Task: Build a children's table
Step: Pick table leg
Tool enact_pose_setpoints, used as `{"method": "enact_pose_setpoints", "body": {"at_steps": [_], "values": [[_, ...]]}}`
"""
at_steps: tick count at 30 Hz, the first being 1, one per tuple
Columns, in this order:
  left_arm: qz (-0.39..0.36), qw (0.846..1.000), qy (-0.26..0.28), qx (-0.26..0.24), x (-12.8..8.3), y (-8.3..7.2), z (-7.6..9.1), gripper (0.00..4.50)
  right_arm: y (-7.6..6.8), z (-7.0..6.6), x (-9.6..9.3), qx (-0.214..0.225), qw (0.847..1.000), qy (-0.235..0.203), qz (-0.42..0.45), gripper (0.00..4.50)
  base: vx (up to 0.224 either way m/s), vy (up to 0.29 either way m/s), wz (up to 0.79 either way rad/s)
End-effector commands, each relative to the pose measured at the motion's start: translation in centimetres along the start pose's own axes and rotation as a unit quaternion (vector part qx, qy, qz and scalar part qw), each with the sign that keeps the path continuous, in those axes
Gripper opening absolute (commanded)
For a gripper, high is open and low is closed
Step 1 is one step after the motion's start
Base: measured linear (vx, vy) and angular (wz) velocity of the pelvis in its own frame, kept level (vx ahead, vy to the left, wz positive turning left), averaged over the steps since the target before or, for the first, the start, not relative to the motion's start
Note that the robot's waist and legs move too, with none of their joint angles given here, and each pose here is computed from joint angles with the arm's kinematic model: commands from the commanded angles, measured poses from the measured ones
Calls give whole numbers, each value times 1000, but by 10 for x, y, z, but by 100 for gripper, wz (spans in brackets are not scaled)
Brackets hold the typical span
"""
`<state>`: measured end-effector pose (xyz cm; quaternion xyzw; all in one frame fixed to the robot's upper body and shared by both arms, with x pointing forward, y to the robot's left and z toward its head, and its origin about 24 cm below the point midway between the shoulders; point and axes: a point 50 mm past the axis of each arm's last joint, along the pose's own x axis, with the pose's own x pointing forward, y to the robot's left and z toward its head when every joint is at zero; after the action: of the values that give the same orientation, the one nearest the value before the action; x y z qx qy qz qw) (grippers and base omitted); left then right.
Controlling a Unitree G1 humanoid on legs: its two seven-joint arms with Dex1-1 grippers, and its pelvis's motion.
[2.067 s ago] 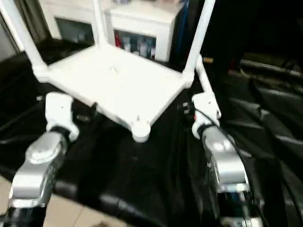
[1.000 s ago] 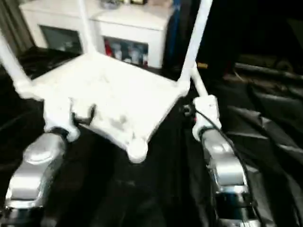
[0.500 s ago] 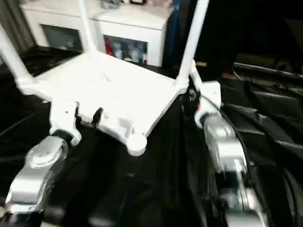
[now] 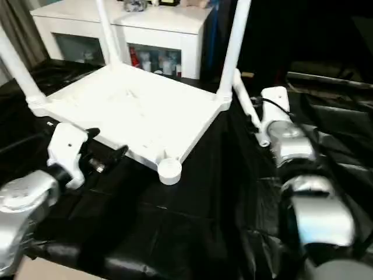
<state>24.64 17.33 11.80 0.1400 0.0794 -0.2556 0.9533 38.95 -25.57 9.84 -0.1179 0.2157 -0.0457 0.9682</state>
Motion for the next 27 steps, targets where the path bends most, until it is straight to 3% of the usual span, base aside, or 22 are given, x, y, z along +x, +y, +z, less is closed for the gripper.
{"method": "enact_pose_setpoints", "body": {"at_steps": [1, 5, 13, 15, 18, 19, 27], "values": [[-20, 1000, 1, 4, -5, -3, 6, 450, -2, 3, 0, -7, 1000, 2, -3, 443, 0, 0, 0], [-57, 998, 8, 3, -16, -9, 13, 450, -12, -1, -1, 29, 999, 12, -23, 443, 0, 0, 0], [-143, 989, 24, 4, -33, -21, 20, 450, -13, -13, -2, 58, 997, 54, 2, 443, 13, 0, -1], [-153, 988, 22, 3, -36, -24, 24, 450, -13, -15, -3, 75, 995, 62, 12, 409, 0, 0, 0], [-148, 989, 25, 5, -36, -24, 24, 450, -13, -15, -3, 84, 994, 67, 21, 404, 0, 0, 0], [-148, 989, 25, 5, -36, -24, 24, 450, -13, -15, -3, 84, 994, 67, 21, 375, 0, 0, 0], [-145, 989, 19, 4, -30, -23, 26, 450, -19, -17, -5, 77, 993, 91, 19, 315, 0, 0, 0]]}}
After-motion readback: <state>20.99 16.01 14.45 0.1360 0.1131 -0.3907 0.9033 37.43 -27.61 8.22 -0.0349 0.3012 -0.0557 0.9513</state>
